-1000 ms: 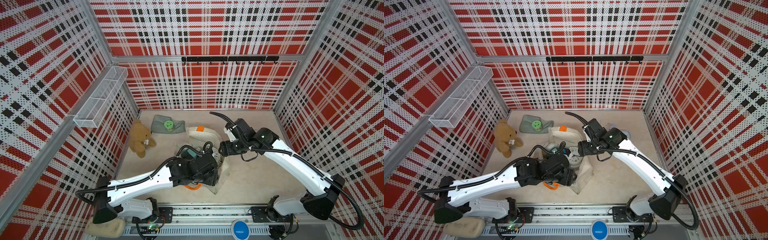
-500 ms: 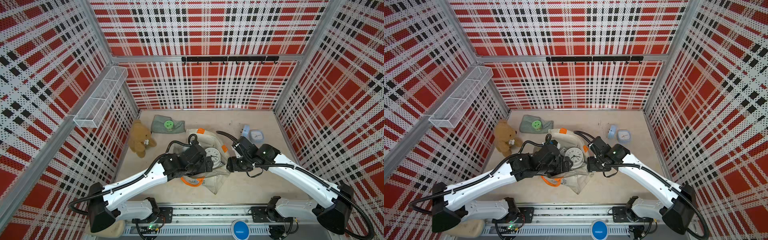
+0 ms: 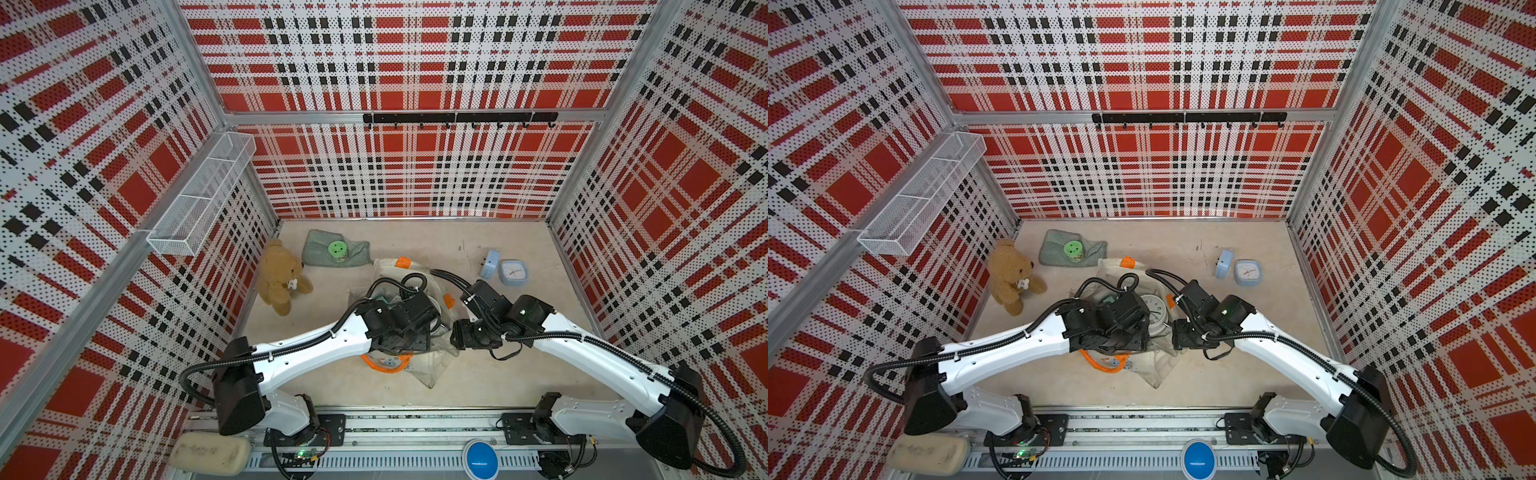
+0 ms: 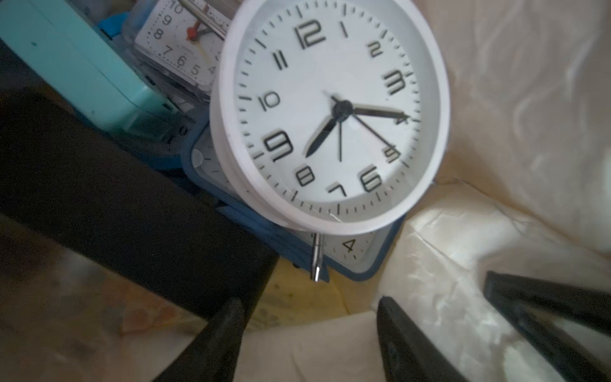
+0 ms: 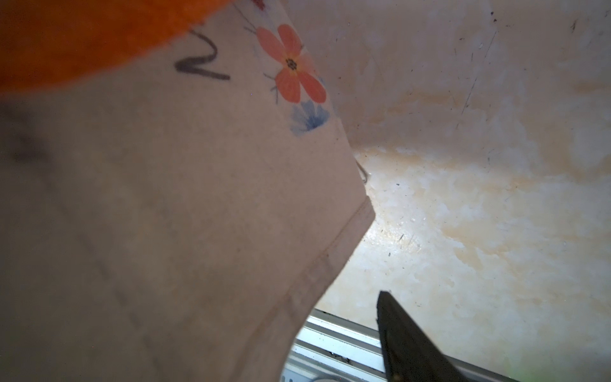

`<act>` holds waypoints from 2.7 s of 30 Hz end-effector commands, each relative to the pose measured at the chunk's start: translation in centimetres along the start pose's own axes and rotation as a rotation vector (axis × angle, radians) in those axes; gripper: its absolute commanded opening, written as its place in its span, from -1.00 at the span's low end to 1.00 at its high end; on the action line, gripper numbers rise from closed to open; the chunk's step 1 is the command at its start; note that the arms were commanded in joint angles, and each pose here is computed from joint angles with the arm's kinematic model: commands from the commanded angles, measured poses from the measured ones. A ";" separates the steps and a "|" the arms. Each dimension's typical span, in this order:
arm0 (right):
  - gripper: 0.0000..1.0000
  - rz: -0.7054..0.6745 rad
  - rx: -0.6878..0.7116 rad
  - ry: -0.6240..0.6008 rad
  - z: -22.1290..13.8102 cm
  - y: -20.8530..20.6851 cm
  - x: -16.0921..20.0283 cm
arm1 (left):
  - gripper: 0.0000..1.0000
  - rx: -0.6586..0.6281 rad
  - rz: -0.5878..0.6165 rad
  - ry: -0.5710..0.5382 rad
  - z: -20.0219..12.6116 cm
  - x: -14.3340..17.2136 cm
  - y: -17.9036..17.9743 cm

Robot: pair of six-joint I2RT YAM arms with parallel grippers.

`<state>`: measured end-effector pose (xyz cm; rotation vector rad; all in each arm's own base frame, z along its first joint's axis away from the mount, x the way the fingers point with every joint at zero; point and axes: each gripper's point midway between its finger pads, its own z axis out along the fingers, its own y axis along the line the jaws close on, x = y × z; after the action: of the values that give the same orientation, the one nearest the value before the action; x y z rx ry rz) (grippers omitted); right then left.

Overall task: Take the alarm clock out of the canvas bag
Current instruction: Pick up the alarm from the canvas bag, then place the alarm at the center of the board.

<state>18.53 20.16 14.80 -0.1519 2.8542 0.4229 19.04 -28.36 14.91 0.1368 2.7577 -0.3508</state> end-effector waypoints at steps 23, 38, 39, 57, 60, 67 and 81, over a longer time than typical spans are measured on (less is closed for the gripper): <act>0.40 0.014 0.027 -0.004 0.3 -0.1 -0.2 | -1.00 -0.095 0.037 -0.117 0.6 -3.3 1.7; 0.57 -0.072 -0.116 -0.193 -5.3 3.6 -4.5 | -1.00 -0.025 -0.033 -0.288 -8.0 -7.2 5.4; 0.59 -0.083 -0.135 -0.225 -6.4 4.1 -5.1 | -1.00 -0.014 -0.023 -0.304 -8.9 -7.5 5.3; 1.00 -0.046 -0.525 -0.650 -27.2 7.4 -11.2 | -1.00 0.144 0.492 -0.529 -23.0 -11.1 -4.5; 1.00 0.006 -0.578 -0.668 -28.9 6.8 -11.1 | -1.00 0.172 0.550 -0.553 -23.0 -11.8 -7.4; 1.00 0.131 -0.669 -0.612 -29.0 6.5 -10.6 | -1.00 0.239 0.575 -0.601 -21.7 -14.1 -12.8; 1.00 0.266 -0.479 -0.627 -24.9 2.2 -10.6 | -1.00 0.319 0.544 -0.620 -21.1 -14.4 -16.1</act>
<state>21.70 15.99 41.28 0.1897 2.1559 1.0188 23.18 -38.54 38.86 0.7799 2.0478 -0.4675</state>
